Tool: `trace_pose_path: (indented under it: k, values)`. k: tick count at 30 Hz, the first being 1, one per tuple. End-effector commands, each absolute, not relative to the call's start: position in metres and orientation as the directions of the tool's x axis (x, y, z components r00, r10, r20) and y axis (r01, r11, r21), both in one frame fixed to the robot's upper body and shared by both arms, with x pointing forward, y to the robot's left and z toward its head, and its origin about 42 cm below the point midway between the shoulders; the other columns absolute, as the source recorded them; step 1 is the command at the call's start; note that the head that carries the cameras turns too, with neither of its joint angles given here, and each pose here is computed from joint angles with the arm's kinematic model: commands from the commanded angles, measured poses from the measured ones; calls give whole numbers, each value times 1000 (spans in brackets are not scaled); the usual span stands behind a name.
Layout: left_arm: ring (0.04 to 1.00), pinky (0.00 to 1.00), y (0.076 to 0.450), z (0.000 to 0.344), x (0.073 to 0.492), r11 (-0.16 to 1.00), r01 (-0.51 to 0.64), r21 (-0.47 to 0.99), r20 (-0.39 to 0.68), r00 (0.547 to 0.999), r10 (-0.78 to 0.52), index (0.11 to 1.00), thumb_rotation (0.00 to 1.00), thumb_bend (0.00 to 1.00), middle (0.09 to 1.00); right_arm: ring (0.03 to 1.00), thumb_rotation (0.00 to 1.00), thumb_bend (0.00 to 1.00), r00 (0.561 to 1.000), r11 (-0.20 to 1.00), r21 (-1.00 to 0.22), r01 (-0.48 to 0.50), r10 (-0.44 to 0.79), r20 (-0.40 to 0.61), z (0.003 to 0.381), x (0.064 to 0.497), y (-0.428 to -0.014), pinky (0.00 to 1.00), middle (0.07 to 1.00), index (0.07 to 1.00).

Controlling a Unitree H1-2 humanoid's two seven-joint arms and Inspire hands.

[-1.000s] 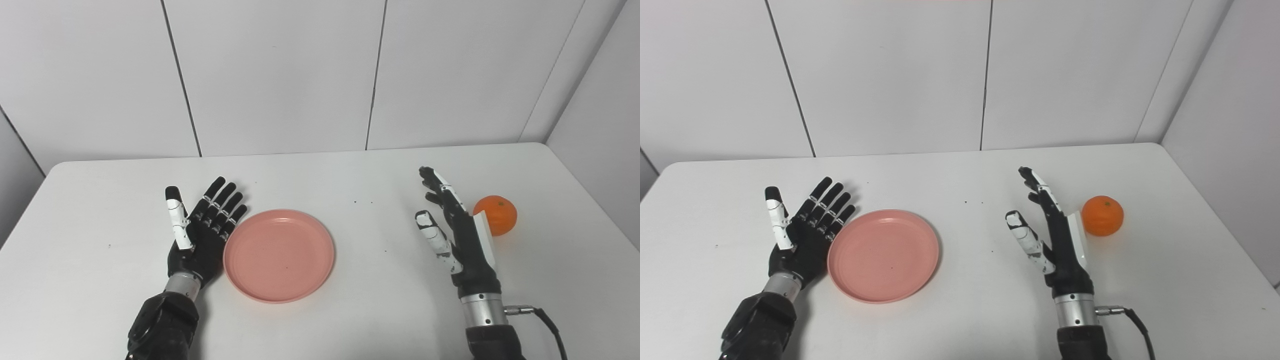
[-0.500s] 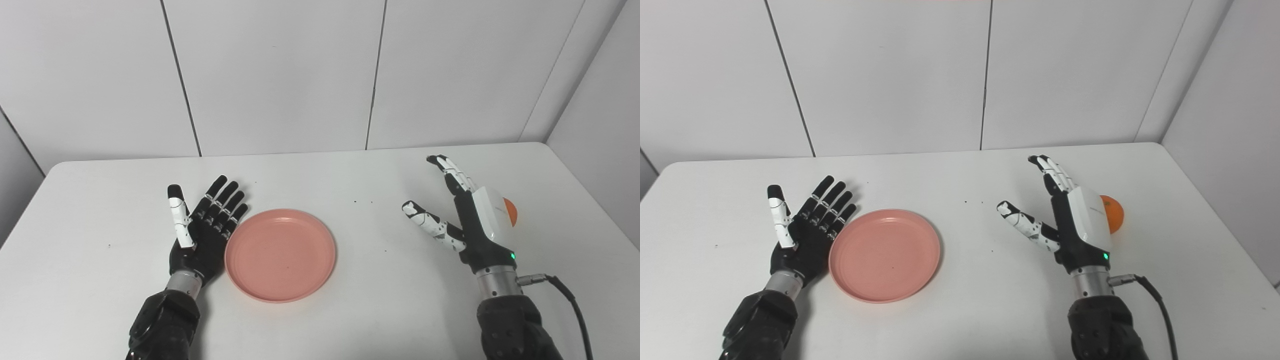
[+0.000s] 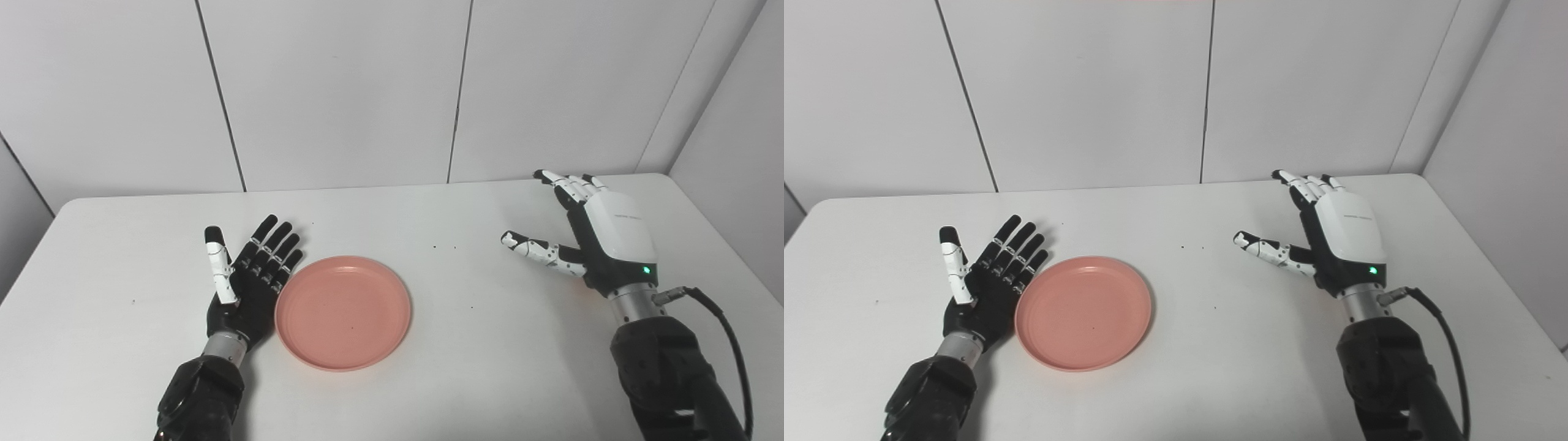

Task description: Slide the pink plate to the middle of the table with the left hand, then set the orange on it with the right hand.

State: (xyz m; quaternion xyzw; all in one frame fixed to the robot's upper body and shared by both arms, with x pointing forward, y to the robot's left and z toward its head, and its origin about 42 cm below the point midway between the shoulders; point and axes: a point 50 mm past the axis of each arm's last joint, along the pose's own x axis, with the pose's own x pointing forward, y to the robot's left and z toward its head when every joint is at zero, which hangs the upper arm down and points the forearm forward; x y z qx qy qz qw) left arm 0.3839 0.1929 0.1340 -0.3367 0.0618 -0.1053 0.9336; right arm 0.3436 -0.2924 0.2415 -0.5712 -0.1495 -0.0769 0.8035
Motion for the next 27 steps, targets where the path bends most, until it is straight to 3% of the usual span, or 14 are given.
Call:
trace_pose_path:
  k: [1, 8, 27]
  values:
    - [883, 942, 195, 107, 375, 768, 77, -636, -165, 958, -233, 822, 889, 922, 826, 810, 998, 876, 923, 293, -886, 358, 33, 384, 264, 353, -305, 843, 815, 819]
    - [890, 937, 196, 106, 375, 764, 83, -639, -163, 957, -241, 827, 887, 926, 832, 770, 945, 862, 931, 238, -905, 352, 8, 365, 264, 365, -329, 767, 786, 789]
    - [883, 946, 200, 104, 373, 763, 71, -642, -171, 957, -233, 804, 875, 917, 814, 754, 929, 879, 951, 177, -934, 309, -75, 300, 246, 386, -372, 746, 767, 777]
